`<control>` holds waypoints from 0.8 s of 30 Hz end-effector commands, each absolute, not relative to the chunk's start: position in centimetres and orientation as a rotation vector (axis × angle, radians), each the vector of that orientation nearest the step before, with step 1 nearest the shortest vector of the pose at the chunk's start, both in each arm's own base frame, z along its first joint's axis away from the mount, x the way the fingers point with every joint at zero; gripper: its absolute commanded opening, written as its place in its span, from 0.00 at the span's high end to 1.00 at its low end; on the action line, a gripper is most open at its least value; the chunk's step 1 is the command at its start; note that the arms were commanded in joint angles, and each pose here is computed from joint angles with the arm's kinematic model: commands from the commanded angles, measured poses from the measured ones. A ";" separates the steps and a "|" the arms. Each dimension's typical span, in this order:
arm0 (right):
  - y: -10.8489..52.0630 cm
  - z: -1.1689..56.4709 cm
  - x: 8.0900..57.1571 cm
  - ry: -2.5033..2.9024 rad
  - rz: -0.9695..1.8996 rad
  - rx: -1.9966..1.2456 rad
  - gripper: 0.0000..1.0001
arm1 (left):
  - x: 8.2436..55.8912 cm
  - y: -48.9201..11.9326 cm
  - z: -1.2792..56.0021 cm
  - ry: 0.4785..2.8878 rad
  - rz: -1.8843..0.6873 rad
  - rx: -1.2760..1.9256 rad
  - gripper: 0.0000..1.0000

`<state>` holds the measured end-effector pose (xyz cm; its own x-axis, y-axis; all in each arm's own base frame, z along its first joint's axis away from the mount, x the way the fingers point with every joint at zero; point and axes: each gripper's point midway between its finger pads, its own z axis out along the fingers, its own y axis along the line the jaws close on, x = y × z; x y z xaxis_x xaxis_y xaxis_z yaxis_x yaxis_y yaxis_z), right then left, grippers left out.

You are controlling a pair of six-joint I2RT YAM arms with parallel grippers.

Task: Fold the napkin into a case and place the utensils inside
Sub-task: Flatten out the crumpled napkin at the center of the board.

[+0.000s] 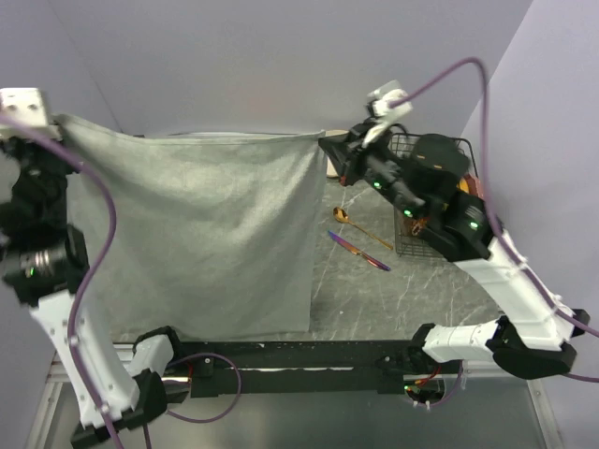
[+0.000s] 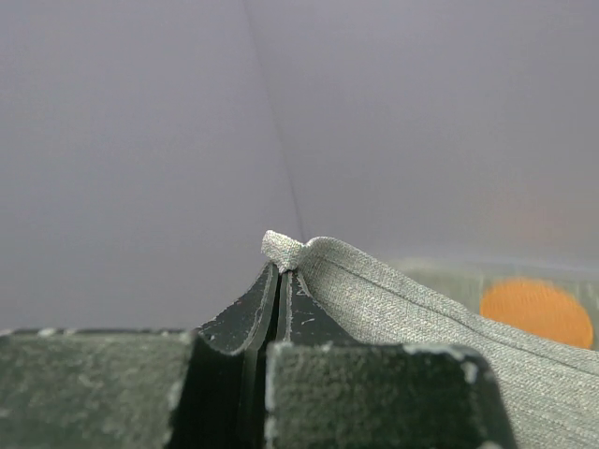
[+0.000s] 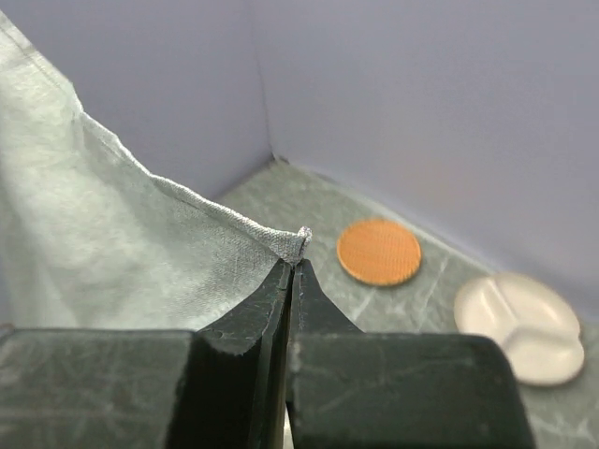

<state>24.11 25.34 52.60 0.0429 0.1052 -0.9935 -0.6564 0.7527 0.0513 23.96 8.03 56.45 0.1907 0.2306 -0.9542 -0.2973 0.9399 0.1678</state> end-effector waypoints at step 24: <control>27.0 16.2 52.5 2.102 0.507 -0.438 1.00 | 52.9 12.1 12.5 2.152 -0.057 -0.078 0.99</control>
<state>48.86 26.69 11.99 -0.6423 -0.1344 -0.7546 -0.4455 0.8665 0.2250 49.13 11.79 10.91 -0.6220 -0.0744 -0.7795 -0.0593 0.9971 -0.0478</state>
